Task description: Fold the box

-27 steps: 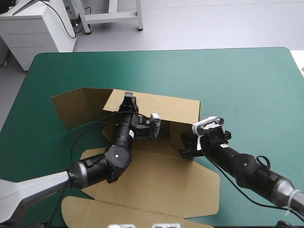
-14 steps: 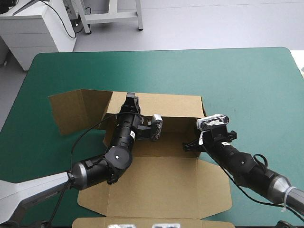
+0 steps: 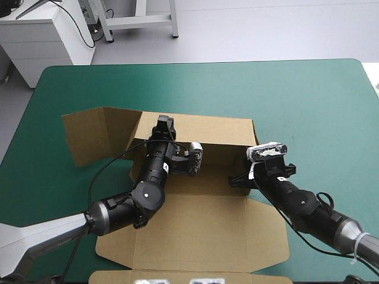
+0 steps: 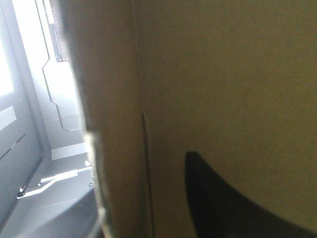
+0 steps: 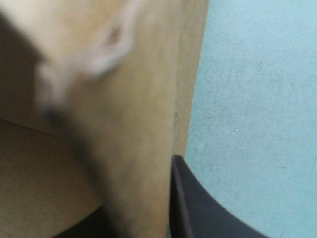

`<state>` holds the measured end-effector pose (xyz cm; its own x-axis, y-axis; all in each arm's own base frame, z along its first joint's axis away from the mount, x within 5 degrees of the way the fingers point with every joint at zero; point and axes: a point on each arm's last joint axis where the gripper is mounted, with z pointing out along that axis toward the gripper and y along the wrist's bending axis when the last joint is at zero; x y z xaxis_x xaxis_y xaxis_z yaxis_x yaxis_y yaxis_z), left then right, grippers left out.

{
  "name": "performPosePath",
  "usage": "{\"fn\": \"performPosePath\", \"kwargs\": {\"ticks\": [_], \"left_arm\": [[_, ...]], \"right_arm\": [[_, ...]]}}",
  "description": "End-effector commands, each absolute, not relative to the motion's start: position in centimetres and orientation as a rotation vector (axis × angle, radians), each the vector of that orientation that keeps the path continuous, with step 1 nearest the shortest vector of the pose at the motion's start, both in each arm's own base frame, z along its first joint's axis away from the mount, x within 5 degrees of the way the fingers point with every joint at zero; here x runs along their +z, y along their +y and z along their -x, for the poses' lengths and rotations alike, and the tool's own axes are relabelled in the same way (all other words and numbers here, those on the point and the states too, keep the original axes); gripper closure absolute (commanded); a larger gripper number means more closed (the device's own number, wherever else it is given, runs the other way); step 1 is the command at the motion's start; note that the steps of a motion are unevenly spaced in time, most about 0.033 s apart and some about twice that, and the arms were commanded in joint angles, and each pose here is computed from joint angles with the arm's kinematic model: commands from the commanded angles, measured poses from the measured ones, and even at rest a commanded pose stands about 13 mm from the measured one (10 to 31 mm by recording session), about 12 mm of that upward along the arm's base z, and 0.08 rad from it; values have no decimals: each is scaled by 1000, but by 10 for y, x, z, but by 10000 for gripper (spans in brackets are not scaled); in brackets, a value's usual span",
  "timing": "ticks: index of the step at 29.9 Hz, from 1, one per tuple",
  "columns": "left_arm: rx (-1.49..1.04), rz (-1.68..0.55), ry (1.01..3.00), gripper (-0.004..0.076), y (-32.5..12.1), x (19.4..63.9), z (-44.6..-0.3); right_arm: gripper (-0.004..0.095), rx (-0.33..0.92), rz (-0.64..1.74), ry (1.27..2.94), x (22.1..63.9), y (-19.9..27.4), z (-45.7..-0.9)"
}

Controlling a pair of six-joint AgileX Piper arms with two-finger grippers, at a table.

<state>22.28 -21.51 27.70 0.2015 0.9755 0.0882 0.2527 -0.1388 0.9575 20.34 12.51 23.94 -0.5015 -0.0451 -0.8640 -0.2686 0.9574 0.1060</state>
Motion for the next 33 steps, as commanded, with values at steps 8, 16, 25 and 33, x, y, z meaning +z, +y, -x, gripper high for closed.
{"fn": "performPosePath", "kwargs": {"ticks": [8,16,25,33], "left_arm": [[1005,-1446,1209,143,-216,296,-218],[1058,-1399,1156,143,-233,302,-187],[1061,-1348,1197,143,-232,303,-183],[980,-1365,1381,143,-230,291,-172]], "right_arm": [[909,110,225,1938,271,120,-220],[909,-14,224,1982,275,119,-261],[909,-11,203,2022,267,112,-281],[909,103,208,2075,258,97,-293]]}}
